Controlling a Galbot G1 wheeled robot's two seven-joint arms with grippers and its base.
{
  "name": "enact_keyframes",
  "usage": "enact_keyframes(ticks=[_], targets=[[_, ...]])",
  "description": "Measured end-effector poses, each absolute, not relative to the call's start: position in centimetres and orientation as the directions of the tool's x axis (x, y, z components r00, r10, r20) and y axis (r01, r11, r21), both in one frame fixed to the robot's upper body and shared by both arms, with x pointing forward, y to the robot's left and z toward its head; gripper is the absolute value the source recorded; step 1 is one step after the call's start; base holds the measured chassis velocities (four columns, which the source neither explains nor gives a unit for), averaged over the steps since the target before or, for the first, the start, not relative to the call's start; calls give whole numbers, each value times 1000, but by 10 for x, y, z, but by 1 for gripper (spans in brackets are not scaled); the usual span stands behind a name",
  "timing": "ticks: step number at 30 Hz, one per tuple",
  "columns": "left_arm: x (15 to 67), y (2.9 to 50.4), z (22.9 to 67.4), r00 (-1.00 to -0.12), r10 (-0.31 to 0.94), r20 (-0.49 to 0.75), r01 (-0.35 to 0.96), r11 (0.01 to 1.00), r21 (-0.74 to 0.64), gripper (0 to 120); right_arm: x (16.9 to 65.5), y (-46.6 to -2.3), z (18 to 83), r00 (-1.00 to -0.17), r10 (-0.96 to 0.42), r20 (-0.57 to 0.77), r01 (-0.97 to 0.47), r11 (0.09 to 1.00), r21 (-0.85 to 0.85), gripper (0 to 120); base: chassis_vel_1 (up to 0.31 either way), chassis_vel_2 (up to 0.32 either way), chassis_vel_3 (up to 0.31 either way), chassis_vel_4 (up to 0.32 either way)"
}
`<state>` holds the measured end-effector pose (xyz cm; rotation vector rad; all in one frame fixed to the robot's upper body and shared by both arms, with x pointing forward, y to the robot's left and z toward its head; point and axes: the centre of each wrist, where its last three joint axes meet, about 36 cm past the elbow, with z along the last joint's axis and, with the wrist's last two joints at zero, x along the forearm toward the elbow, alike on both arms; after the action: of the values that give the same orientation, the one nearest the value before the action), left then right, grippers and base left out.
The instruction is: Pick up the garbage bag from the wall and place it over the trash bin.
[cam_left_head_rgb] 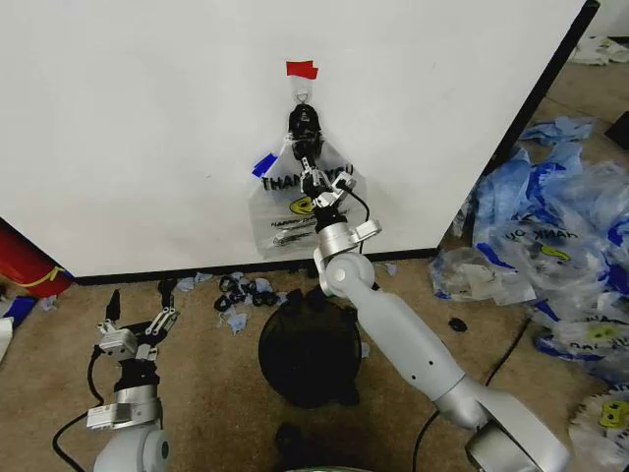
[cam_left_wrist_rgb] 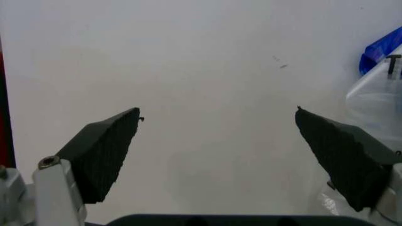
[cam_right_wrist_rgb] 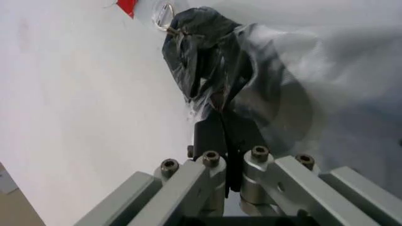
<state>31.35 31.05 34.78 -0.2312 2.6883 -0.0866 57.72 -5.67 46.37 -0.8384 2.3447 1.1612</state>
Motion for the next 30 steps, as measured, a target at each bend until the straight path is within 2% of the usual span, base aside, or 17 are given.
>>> enact_keyframes(ticks=[18, 30], targets=[[316, 306, 341, -892, -176, -417, -147, 984, -101, 98, 546, -88, 441, -722, -382, -577, -685, 510, 520, 0, 0, 0, 0, 0], [318, 306, 339, -898, -163, -409, -138, 986, -91, 98, 506, -104, 440, -696, -418, -584, -712, 511, 482, 0, 0, 0, 0, 0]])
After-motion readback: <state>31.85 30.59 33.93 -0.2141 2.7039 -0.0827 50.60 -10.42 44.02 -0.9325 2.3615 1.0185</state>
